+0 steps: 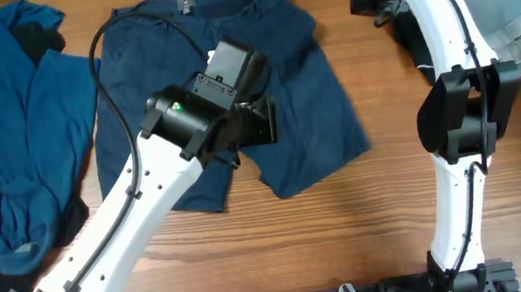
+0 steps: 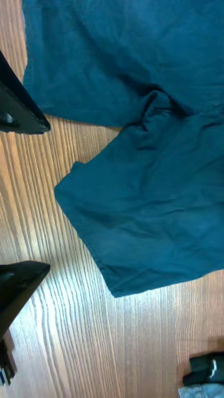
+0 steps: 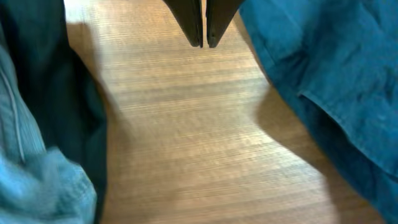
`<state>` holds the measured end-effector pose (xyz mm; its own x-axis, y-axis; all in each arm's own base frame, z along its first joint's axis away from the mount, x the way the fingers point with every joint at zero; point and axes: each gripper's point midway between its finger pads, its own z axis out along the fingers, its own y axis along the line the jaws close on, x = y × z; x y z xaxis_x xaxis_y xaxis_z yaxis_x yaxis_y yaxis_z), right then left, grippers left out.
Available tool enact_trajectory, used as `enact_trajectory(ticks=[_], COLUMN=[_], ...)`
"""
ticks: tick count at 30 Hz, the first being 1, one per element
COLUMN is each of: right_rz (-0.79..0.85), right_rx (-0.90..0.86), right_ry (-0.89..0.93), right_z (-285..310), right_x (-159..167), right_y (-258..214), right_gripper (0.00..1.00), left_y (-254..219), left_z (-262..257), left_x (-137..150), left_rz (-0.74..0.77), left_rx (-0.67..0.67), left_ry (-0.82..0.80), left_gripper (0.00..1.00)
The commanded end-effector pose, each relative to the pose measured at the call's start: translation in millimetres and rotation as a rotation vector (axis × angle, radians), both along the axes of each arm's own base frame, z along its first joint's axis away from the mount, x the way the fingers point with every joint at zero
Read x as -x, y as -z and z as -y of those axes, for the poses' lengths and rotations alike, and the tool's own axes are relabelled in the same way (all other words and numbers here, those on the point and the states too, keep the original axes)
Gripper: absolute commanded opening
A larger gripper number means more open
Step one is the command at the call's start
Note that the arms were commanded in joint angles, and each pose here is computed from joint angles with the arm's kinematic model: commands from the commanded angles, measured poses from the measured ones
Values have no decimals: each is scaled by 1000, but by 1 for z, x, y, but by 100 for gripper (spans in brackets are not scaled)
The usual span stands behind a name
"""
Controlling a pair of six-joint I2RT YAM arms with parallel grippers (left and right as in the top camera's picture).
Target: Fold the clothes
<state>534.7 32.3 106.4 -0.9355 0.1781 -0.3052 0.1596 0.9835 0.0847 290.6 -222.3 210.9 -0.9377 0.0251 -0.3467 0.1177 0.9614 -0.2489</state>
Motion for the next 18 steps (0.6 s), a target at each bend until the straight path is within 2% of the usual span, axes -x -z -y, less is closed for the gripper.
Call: enact_trajectory(ticks=[1,2,5,7,13,17,18], right_rz=[36,93,202,292,479,490,480], right_rx=[-121,-187,-201,-228,-249,-272,-285], right_ry=[-136,-247,-333,-398,-507,-542,-528], right_z=[-23,-43,-63,-85,-145,-183,-187], right_x=[1,-6,-30,-49,-92,-101,-102], right_y=[-18,-28,-29,-32,-14,35,50], right_gripper=[16,44,74,83,88,89,85], left_y=[6,10,16,15,16,17,17], left_z=[-2,-1,0,0,0,-5,-6], left_x=[-5,-6,-7,-8,-8,-8,-7], left_rz=[-6,-15,-29,-23,-25,-22,-26], left_rx=[-16,-23,-33,-33,-34,-58,-61], left_ry=[-19,-19,-19,-20,-20,-30,-30], left_gripper=[66,66,66,66,65,69,69])
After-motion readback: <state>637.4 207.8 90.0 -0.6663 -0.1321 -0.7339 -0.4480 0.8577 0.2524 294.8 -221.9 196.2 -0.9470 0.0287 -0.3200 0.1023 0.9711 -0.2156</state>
